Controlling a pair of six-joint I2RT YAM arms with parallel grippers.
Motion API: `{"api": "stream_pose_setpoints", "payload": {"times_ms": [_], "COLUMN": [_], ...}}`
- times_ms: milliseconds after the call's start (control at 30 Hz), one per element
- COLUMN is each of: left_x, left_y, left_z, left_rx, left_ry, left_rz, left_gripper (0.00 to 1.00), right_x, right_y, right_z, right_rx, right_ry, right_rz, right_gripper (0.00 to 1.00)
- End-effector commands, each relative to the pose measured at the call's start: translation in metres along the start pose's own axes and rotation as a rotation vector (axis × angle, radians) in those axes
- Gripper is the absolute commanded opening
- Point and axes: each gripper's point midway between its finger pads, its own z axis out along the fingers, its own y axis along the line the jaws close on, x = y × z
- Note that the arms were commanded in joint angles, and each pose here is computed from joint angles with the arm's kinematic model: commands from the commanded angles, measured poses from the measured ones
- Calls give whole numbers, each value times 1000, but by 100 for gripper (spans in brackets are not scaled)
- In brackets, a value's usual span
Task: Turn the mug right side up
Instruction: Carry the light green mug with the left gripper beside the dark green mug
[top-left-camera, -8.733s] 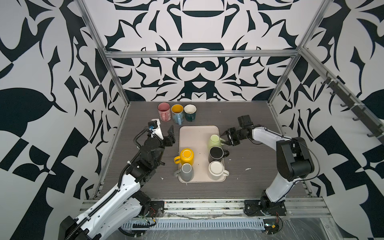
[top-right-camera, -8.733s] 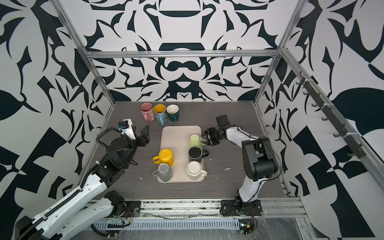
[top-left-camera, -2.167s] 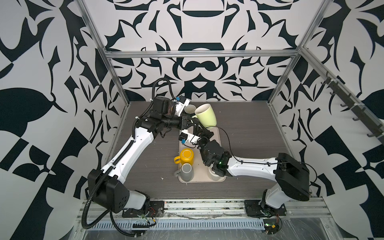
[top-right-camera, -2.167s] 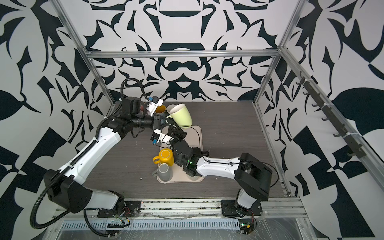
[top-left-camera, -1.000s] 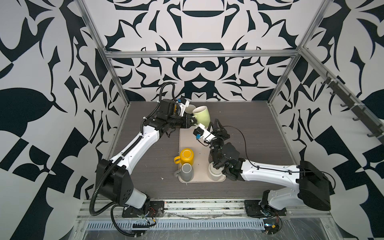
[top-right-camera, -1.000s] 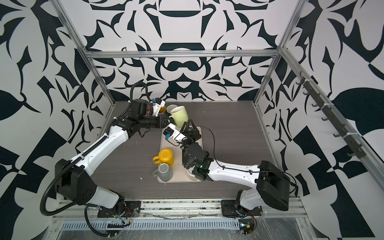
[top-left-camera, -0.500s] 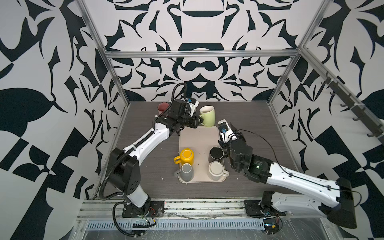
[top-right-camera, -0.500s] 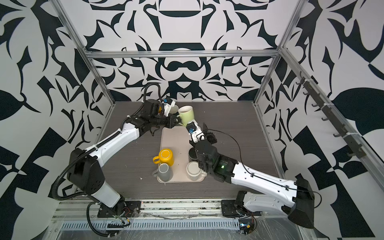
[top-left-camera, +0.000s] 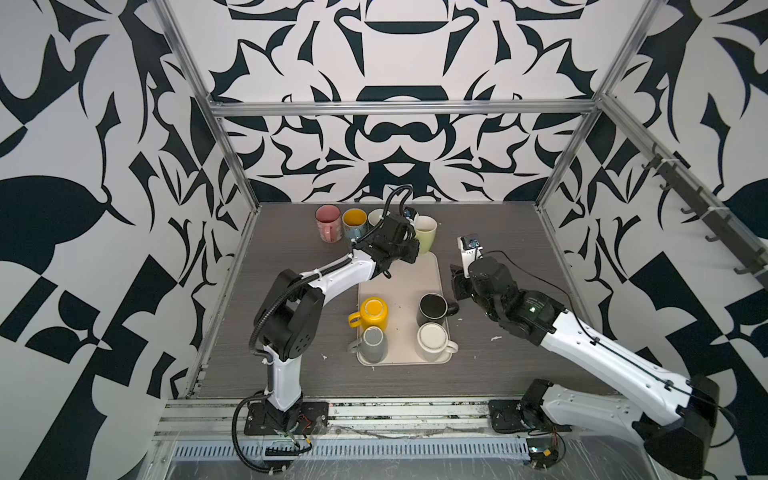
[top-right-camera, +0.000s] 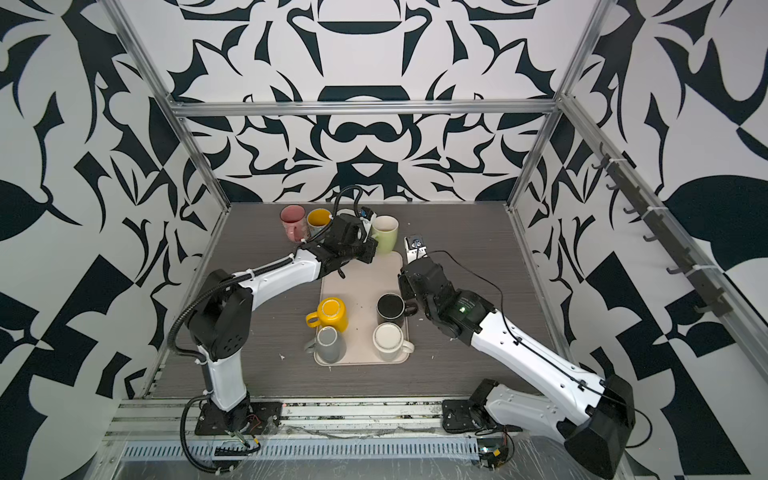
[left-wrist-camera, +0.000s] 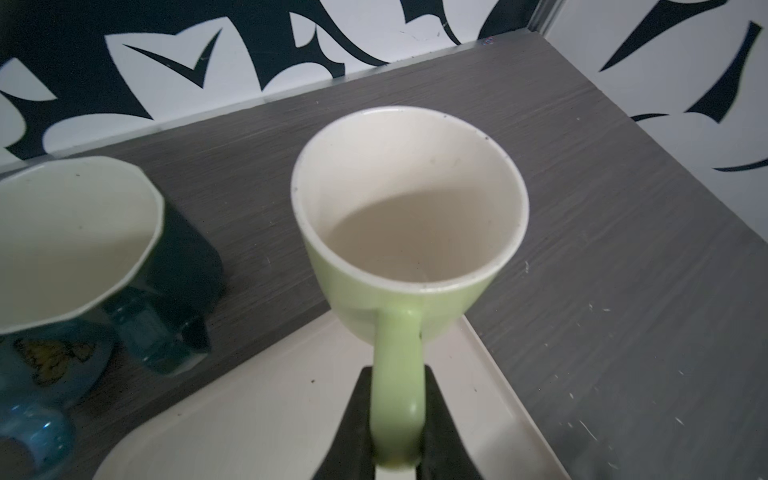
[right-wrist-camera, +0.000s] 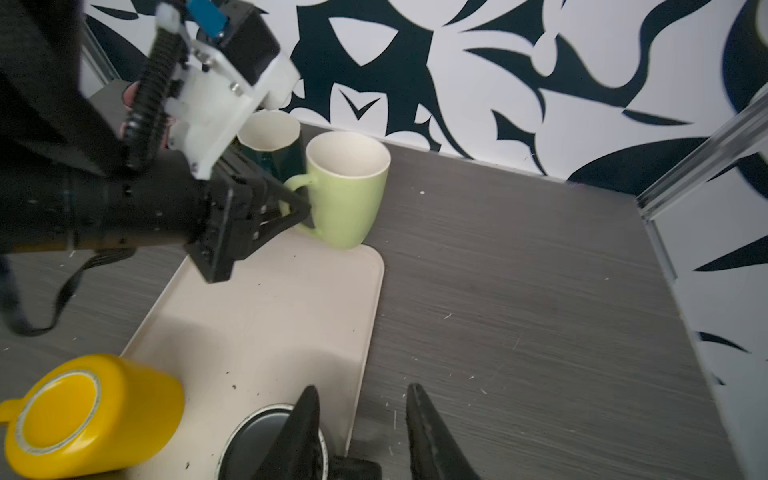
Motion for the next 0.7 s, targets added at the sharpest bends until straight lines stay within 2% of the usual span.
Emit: {"api": "stream_pose_setpoints", "payload": {"times_ms": [0,267,667], "left_x": [-76,-70,-57], "left_y": [10,22,37], "left_z": [-5,30,60], "left_rx": [-78,-143,-209], "left_ry": [-285,-306,-317], "left_rz": [-22,-31,-46], "left_gripper": [0,0,0], "right_x": [6,8,13], "right_y": [3,-8,-12], "right_z": [-2,-4,1], "right_rx": [-42,-25,-29], "right_ry": [17,1,14], "right_rz": [68,94,117], "right_gripper": [36,36,36]}}
